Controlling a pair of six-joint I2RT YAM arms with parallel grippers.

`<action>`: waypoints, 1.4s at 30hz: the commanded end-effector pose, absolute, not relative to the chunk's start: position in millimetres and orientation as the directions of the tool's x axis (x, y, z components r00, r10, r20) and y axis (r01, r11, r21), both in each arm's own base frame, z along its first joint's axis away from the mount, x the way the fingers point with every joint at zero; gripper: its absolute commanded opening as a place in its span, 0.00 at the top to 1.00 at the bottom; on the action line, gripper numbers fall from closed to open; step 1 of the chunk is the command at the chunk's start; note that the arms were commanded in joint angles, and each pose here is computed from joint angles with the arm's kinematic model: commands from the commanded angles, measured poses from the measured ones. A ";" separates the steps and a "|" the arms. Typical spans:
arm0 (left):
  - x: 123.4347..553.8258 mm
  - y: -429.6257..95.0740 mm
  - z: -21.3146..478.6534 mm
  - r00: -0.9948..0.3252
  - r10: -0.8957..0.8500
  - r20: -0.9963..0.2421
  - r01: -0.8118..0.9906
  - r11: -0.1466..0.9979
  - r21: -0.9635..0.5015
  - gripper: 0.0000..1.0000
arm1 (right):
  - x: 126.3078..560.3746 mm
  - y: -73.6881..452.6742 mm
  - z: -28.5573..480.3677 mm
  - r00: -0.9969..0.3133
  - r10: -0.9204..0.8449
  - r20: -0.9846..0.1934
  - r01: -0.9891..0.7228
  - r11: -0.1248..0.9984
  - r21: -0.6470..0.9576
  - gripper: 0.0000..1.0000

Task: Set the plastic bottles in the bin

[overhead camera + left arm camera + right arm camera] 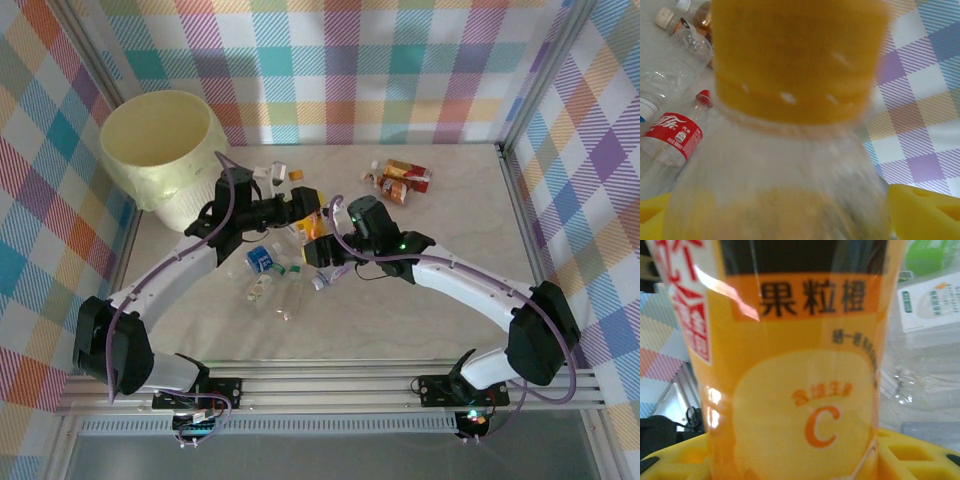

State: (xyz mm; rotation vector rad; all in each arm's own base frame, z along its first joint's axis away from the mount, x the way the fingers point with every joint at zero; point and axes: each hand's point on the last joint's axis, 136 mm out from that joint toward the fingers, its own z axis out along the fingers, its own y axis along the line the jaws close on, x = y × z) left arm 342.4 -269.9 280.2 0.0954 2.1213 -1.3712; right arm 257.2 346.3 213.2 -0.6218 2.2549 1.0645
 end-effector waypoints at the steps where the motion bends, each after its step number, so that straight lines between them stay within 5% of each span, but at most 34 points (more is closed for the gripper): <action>1: 343.5 -274.0 283.7 -0.806 -0.233 -0.544 0.392 0.479 -0.785 0.16 | 249.8 361.7 239.0 -0.710 -0.159 -0.686 -0.663 0.477 0.576 0.64; 9: 345.7 -273.1 277.0 -0.804 -0.241 -0.543 0.368 0.516 -0.774 0.37 | 250.7 361.9 231.6 -0.721 -0.176 -0.671 -0.655 0.491 0.575 0.63; 17: 348.9 -264.7 259.7 -0.789 -0.285 -0.545 0.314 0.575 -0.756 0.44 | 253.7 354.1 222.7 -0.736 -0.195 -0.648 -0.629 0.551 0.549 0.50; 28: 361.0 -241.5 262.9 -0.714 -0.318 -0.624 0.283 0.684 -0.672 0.47 | 259.4 336.0 217.1 -0.723 -0.183 -0.666 -0.606 0.630 0.485 0.14; 30: 363.2 -236.8 264.4 -0.703 -0.319 -0.636 0.271 0.707 -0.654 0.47 | 260.3 331.3 222.3 -0.704 -0.178 -0.688 -0.614 0.638 0.464 0.00; 42: 379.5 -178.9 315.9 -0.535 -0.391 -0.749 0.195 0.806 -0.559 0.48 | 280.7 284.5 254.6 -0.578 -0.025 -0.816 -0.524 0.777 0.347 0.00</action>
